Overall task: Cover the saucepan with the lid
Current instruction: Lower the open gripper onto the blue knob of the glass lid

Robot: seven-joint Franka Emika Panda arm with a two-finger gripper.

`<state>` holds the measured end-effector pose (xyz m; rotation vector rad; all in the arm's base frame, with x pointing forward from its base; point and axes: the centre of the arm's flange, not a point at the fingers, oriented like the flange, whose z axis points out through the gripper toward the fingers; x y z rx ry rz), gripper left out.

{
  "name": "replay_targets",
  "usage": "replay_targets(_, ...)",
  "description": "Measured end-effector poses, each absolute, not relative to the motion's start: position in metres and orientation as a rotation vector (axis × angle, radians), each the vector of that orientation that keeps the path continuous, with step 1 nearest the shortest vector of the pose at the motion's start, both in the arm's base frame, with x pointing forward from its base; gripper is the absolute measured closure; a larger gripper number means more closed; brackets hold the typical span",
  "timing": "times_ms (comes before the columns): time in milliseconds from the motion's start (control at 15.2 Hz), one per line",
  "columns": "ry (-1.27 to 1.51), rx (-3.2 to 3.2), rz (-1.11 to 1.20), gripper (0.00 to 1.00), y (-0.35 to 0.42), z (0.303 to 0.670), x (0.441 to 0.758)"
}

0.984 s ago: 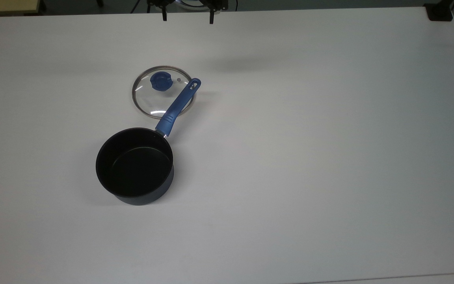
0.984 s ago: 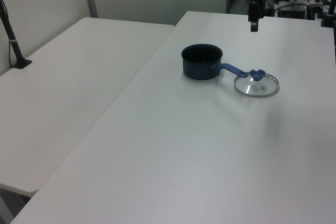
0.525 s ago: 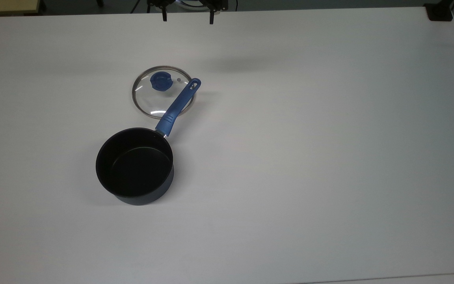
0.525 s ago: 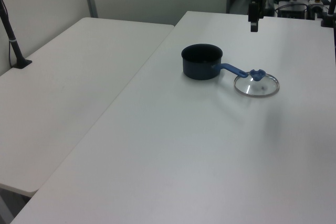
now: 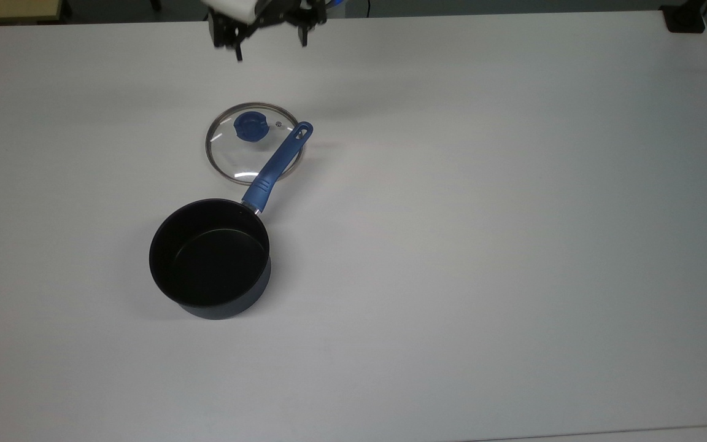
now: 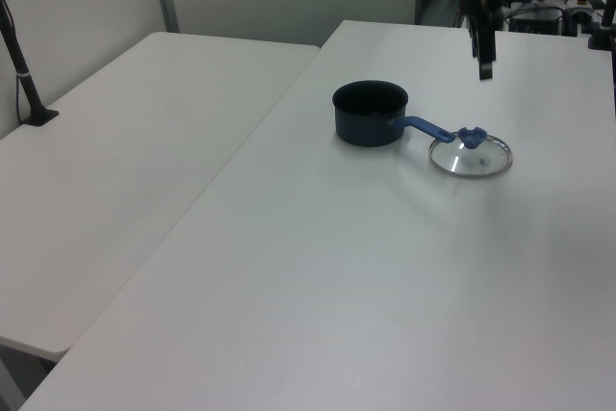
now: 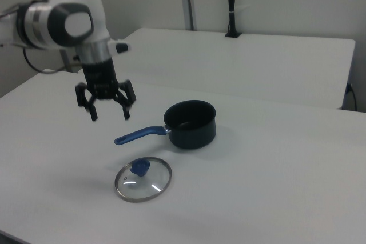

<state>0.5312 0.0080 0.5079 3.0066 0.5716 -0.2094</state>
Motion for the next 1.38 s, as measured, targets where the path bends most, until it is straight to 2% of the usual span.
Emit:
replay_targets(263, 0.666, 2.986, -0.202, 0.0, -0.016, 0.445, 0.512)
replay_targets(591, 0.691, 2.978, -0.119, 0.0, -0.04, 0.394, 0.501)
replay_targets(919, 0.669, 2.984, -0.084, 0.03, -0.052, 0.361, 0.511)
replay_targets(984, 0.671, 2.983, -0.079, 0.07, -0.052, 0.354, 0.513)
replay_targets(1313, 0.649, 2.992, -0.071, 0.11, -0.053, 0.335, 0.519)
replay_targets(1378, 0.62, 3.001, -0.069, 0.15, -0.055, 0.335, 0.519)
